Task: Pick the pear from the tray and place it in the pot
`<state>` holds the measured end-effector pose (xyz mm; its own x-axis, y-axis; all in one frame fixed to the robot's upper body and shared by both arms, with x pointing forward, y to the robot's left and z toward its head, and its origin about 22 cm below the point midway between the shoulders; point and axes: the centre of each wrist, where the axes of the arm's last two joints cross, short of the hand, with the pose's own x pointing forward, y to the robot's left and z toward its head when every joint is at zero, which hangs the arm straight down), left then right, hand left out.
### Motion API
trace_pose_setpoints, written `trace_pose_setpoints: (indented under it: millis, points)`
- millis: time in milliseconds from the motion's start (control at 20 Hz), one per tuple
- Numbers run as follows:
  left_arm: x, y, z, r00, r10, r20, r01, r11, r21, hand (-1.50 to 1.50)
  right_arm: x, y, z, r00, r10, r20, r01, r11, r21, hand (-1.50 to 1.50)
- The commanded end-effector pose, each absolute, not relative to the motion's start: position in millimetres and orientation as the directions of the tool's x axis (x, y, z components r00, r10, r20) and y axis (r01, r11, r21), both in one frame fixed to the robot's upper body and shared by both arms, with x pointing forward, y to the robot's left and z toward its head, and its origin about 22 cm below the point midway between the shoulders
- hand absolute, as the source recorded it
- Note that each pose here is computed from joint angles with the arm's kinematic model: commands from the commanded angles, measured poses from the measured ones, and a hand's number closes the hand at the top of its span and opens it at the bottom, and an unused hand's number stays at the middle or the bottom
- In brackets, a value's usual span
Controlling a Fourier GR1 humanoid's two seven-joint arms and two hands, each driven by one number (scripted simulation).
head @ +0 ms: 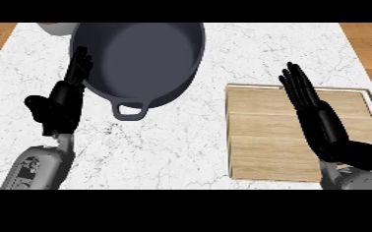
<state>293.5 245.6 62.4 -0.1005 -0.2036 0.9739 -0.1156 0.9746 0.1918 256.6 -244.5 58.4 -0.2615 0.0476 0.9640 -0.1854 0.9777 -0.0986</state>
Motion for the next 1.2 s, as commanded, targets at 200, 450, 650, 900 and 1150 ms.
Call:
trace_pose_setpoints:
  millis: [200, 450, 650, 900, 1150]
  points:
    - [265, 307, 36, 0.102, -0.34, 0.935, -0.239, 0.904, 0.355, 0.0, 204, -378, 17, 0.22, 0.229, 0.948, 0.498, 0.809, -0.311, 1.5]
    - [248, 325, 24, 0.187, -0.347, 0.919, -0.236, 0.892, 0.385, 0.0, 169, -455, 38, 0.351, 0.745, 0.568, 0.585, 0.299, -0.754, -1.5]
    - [229, 337, 20, 0.216, -0.355, 0.909, -0.2, 0.896, 0.398, 0.0, 138, -414, 20, 0.332, 0.753, 0.569, 0.682, 0.225, -0.696, -1.5]
    - [219, 334, 5, 0.205, -0.367, 0.907, -0.175, 0.898, 0.403, 0.0, 108, -385, 39, 0.439, 0.709, 0.552, 0.572, 0.254, -0.78, -1.5]
    - [232, 338, 22, 0.205, -0.364, 0.909, -0.15, 0.906, 0.396, 0.0, 124, -373, 88, 0.53, 0.698, 0.481, 0.419, 0.278, -0.865, -1.5]
